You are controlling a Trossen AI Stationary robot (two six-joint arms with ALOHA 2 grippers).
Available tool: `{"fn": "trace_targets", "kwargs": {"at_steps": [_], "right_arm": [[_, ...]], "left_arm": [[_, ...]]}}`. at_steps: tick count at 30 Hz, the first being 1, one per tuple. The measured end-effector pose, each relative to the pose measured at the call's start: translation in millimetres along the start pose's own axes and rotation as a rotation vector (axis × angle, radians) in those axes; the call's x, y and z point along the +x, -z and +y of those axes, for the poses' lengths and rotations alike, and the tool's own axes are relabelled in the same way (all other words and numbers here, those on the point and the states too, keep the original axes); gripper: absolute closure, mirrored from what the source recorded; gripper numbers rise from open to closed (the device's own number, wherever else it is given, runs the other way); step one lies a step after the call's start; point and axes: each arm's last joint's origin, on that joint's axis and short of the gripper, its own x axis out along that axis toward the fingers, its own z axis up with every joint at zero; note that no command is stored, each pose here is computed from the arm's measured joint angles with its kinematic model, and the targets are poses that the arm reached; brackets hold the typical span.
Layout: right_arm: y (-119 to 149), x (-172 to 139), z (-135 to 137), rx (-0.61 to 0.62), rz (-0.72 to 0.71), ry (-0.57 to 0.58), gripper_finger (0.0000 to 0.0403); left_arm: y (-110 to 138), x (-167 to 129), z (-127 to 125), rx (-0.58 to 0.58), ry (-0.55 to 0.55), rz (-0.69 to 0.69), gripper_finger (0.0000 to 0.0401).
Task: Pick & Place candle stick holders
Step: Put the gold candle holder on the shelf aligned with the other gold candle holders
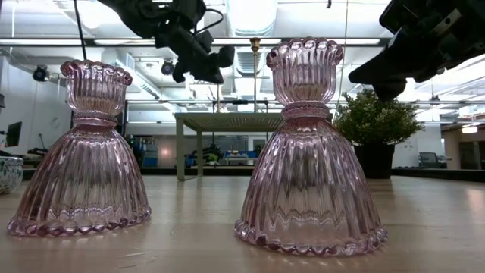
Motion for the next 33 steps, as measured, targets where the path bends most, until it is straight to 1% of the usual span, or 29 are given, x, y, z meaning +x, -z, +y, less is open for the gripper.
{"fn": "trace_targets", "kwargs": {"at_steps": [6, 12, 20, 33], "right_arm": [[0, 0, 0, 0.0, 0.001, 0.0, 0.0394], [0, 0, 0, 0.0, 0.001, 0.0, 0.0394], [1, 0, 0, -0.001, 0.003, 0.0, 0.0394], [2, 0, -1, 0.005, 0.005, 0.0, 0.0394]], "left_arm": [[1, 0, 0, -0.002, 0.006, -0.003, 0.0374], [3, 1, 0, 0.0, 0.004, 0.003, 0.0365], [9, 6, -2, 0.008, 0.002, 0.012, 0.0368], [15, 9, -3, 0.031, -0.001, 0.045, 0.036]]}}
